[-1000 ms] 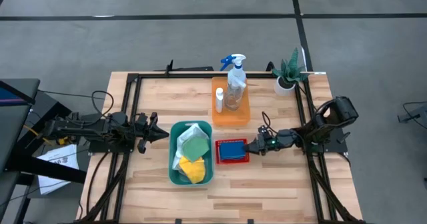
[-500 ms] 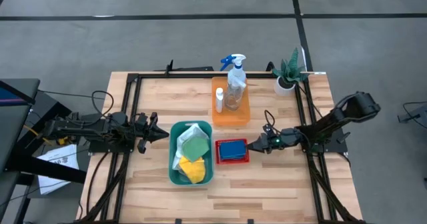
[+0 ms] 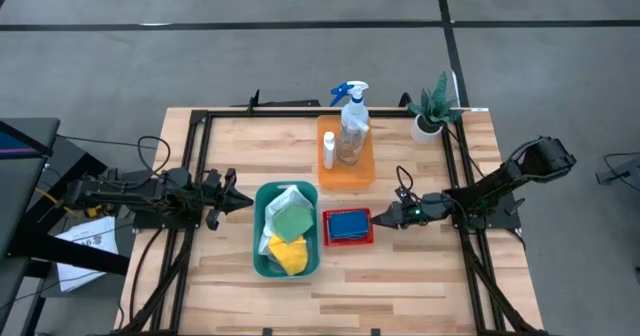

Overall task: Pick & Place Kitchen Items
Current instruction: Return to home position

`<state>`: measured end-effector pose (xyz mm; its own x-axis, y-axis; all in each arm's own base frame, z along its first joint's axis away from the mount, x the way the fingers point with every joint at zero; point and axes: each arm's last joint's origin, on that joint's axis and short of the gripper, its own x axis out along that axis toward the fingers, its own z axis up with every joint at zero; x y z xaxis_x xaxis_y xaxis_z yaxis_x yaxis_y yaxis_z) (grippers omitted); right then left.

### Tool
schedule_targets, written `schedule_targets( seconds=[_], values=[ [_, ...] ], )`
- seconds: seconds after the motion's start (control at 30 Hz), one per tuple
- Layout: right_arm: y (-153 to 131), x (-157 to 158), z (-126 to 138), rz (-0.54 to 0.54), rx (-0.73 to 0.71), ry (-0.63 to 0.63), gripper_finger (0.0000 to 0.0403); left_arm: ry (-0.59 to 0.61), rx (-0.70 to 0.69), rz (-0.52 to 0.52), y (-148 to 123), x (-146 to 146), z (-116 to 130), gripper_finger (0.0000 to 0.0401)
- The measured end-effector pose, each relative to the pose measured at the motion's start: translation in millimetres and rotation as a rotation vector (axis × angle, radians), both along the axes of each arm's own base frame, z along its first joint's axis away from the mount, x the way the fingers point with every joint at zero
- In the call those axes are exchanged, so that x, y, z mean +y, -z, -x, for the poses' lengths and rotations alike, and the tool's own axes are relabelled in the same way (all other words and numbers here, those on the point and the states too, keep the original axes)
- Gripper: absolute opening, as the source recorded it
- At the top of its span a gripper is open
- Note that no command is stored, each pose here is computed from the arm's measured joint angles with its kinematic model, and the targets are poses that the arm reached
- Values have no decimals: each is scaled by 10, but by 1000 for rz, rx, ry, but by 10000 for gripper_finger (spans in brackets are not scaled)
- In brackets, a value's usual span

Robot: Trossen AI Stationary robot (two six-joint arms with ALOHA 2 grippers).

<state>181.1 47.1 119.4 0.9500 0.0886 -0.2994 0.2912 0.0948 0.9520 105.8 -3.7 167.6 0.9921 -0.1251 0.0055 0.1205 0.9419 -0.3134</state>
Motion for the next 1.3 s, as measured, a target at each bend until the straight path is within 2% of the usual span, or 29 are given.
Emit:
schedule_targets(
  seconds=[0.13,0.5,0.73,0.93,1.3],
  values=[
    [-72,5,-12,130,-71,-49,173,0,0,0,0,0,0,16],
    [-440,-34,25,659,-353,-139,173,0,0,0,0,0,0,16],
    [-449,-146,92,974,-422,-160,173,0,0,0,0,0,0,16],
    [-431,-207,165,1296,-466,-137,173,0,0,0,0,0,0,16],
    [-478,-278,215,1391,-511,-55,173,-1,0,0,0,0,0,16]
  ],
)
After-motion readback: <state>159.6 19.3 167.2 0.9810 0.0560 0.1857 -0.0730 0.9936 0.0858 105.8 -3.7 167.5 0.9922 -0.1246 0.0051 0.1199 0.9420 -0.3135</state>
